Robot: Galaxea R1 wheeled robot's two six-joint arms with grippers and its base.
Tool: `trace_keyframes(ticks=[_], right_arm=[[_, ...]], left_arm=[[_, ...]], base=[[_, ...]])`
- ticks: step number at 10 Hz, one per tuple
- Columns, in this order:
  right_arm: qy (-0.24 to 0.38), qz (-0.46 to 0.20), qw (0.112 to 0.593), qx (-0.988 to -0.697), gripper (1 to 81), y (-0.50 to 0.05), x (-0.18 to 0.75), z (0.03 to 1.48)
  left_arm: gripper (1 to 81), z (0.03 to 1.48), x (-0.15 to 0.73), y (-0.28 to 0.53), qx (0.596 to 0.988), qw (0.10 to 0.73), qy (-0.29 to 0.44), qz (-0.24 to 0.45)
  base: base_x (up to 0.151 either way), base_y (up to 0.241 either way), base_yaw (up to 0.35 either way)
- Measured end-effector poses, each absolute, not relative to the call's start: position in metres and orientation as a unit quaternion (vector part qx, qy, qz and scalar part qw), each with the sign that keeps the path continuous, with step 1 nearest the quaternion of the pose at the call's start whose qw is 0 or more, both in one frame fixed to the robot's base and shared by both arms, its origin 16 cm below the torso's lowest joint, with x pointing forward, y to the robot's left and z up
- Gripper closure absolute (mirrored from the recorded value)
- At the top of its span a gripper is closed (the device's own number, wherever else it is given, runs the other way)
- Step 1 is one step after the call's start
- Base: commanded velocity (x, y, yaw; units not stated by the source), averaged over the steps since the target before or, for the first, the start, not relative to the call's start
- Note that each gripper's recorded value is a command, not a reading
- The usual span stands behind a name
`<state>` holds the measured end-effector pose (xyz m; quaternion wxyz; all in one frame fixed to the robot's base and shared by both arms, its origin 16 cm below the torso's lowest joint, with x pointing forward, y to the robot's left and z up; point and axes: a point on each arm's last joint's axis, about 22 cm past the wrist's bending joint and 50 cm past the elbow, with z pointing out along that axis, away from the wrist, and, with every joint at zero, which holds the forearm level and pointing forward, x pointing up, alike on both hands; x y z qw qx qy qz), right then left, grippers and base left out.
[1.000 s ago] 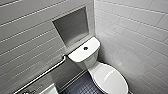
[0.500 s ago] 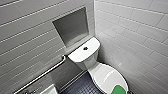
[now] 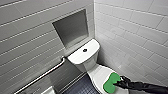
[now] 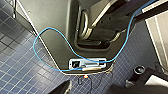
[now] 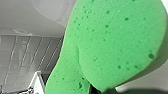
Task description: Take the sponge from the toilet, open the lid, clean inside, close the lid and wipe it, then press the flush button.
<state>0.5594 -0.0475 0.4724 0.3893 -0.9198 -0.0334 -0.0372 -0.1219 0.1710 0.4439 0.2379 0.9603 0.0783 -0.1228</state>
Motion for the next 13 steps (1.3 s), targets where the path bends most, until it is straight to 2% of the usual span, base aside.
trace_keyframes(ticks=[2, 4, 9, 13], right_arm=[[-0.03, -0.008, 0.393, -0.919, 81.1, -0.022, 0.552, 0.44], [-0.017, 0.019, 0.385, -0.923, 81.1, -0.02, 0.539, 0.4], [-0.028, -0.035, 0.388, -0.921, 81.1, 0.008, 0.658, 0.437], [-0.023, -0.034, 0.37, -0.928, 81.1, 0.023, 0.674, 0.417]], left_arm=[[1.0, 0.45, -0.147, 0.18, 0.958, 0.226, 0.084, -0.156], [1.0, 0.458, -0.166, 0.18, 0.953, 0.222, 0.091, -0.185], [1.0, 0.433, -0.143, 0.177, 0.956, 0.222, 0.088, -0.173], [1.0, 0.417, -0.132, 0.177, 0.957, 0.222, 0.086, -0.166]], base=[[0.0, 0.0, 0.0], [0.0, 0.0, 0.0], [0.0, 0.0, 0.0], [0.0, 0.0, 0.0]])
